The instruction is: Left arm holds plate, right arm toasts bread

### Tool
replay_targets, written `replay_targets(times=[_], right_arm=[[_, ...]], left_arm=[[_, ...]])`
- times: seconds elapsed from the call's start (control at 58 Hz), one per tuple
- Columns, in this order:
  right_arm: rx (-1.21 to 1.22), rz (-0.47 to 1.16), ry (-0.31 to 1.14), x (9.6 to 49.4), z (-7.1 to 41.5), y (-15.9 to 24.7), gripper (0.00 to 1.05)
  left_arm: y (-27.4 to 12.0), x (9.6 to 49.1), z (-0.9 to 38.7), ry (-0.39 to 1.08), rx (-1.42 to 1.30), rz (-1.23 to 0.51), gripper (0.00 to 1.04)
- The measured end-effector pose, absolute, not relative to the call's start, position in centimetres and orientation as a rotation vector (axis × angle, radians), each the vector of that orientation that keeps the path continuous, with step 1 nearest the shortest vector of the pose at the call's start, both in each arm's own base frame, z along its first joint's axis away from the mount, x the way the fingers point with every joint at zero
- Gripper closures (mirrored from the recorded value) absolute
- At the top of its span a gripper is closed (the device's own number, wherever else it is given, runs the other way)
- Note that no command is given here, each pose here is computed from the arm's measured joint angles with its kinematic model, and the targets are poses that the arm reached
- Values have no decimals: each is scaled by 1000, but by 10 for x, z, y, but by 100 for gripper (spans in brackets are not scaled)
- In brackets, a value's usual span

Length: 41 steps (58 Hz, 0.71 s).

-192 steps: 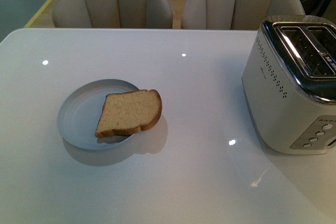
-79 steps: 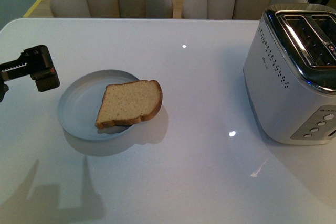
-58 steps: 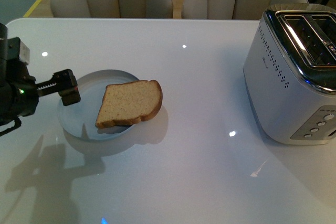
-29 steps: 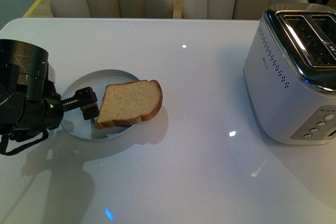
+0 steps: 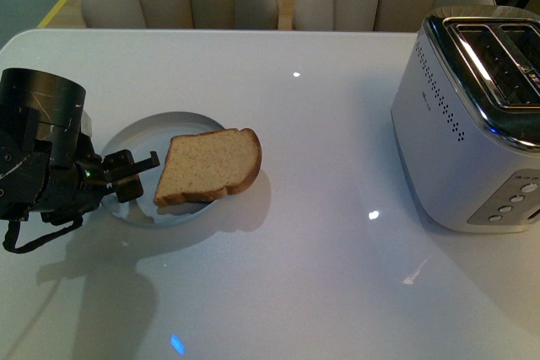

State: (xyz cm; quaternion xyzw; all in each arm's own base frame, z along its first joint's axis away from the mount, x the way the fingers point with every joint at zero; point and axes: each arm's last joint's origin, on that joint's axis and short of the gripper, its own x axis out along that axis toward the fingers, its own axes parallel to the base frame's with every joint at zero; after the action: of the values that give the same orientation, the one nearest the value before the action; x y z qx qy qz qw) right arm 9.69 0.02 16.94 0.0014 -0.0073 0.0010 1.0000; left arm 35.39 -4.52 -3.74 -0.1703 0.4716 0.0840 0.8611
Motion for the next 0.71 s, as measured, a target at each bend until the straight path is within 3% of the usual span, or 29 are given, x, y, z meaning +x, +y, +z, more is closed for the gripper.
replay_targets(times=[0.155, 0.466, 0.707], right_arm=[[2, 2, -15, 97, 169, 0, 9], [2, 2, -15, 97, 169, 0, 9], [2, 2, -15, 97, 169, 0, 9]], left_arm=[[-46, 349, -34, 984, -459, 178, 102], [-52, 321, -26, 1009, -590, 158, 102], [-50, 306, 15, 951, -665, 160, 102]])
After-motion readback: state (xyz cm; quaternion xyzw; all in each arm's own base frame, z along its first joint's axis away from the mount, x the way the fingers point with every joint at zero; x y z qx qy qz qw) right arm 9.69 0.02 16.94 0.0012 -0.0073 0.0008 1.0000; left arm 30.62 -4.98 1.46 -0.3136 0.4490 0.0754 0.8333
